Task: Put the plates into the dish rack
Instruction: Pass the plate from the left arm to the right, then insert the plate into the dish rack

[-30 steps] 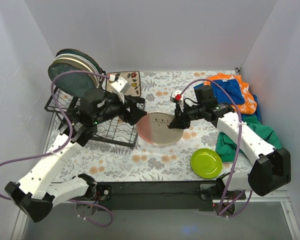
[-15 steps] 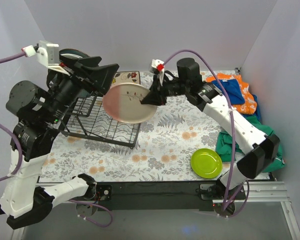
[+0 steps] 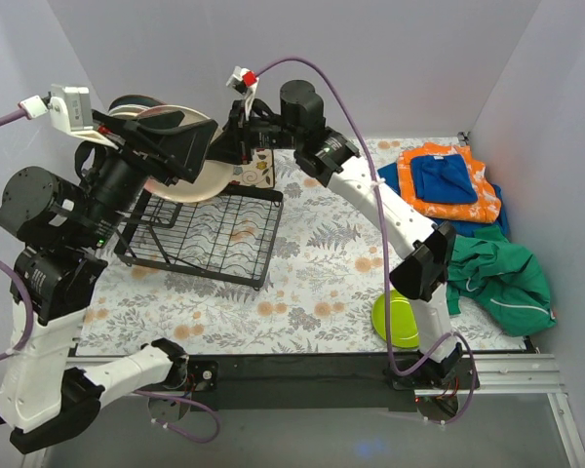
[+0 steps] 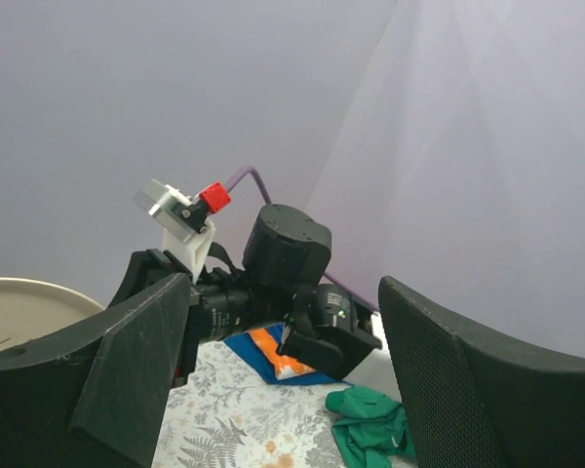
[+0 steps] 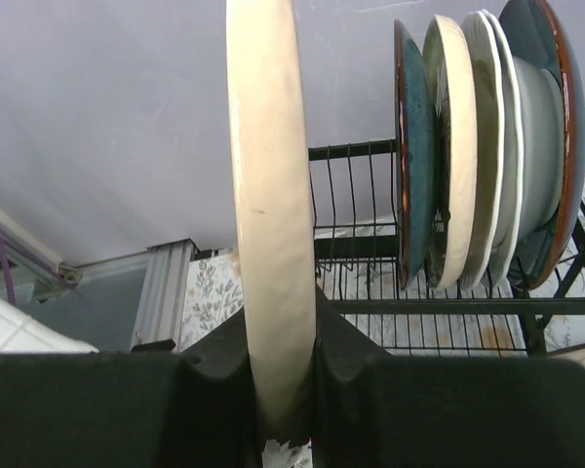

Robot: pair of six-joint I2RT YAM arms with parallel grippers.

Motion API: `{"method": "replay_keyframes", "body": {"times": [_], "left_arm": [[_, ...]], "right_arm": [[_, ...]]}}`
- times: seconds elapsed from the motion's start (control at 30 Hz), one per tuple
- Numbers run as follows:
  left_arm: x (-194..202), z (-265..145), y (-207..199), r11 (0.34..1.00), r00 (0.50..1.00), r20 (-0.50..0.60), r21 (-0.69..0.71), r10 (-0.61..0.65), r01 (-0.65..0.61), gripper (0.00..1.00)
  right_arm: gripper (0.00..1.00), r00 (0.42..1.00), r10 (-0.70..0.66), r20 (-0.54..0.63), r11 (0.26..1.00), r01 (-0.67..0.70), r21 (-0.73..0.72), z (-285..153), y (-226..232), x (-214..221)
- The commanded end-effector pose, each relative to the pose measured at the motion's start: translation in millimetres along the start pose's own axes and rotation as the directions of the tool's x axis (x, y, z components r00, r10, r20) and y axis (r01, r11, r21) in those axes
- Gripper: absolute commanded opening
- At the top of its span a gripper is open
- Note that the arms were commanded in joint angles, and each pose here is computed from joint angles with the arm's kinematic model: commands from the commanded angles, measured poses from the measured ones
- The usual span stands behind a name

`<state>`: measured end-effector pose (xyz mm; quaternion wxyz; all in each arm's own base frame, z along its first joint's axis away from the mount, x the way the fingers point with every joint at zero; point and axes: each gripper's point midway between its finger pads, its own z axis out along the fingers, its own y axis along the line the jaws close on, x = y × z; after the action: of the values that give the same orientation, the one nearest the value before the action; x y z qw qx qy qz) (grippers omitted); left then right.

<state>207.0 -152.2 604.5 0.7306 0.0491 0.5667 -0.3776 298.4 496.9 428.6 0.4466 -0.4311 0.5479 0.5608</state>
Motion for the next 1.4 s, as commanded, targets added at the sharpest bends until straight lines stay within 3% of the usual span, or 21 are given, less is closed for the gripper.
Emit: {"method": "replay_keyframes", "body": {"times": [0.0,0.33,0.67,1.0,1.37], "left_arm": [[-11.7,-11.6,0.0,1.000,0.999,0.033,-0.012,-0.009,0.009,0.76],[-17.9,-19.0,3.1,1.000,0.997,0.071,-0.025,0.002,0.000,0.76],[-17.7,-25.1,8.9,0.999,0.996,0.084,-0.051,0.012,-0.007,0.77],[-17.5,-28.2,13.6,0.997,0.996,0.080,-0.074,0.030,-0.024,0.78],[-19.4,-31.6,15.3,0.996,0.996,0.081,-0.086,0.038,-0.031,0.78]], "right_arm": [[0.01,0.947,-0.124,0.296,0.991,0.134,-0.013,1.0,37.0,-95.5],[0.01,0.859,-0.235,0.454,0.972,0.208,0.111,37.0,17.7,-108.0],[0.01,0.769,-0.414,0.487,0.909,0.315,0.274,60.4,-2.0,-101.0],[0.01,0.768,-0.469,0.436,0.878,0.354,0.322,69.3,-16.1,-82.8],[0.01,0.803,-0.462,0.375,0.876,0.347,0.336,81.3,-25.2,-52.8]]}}
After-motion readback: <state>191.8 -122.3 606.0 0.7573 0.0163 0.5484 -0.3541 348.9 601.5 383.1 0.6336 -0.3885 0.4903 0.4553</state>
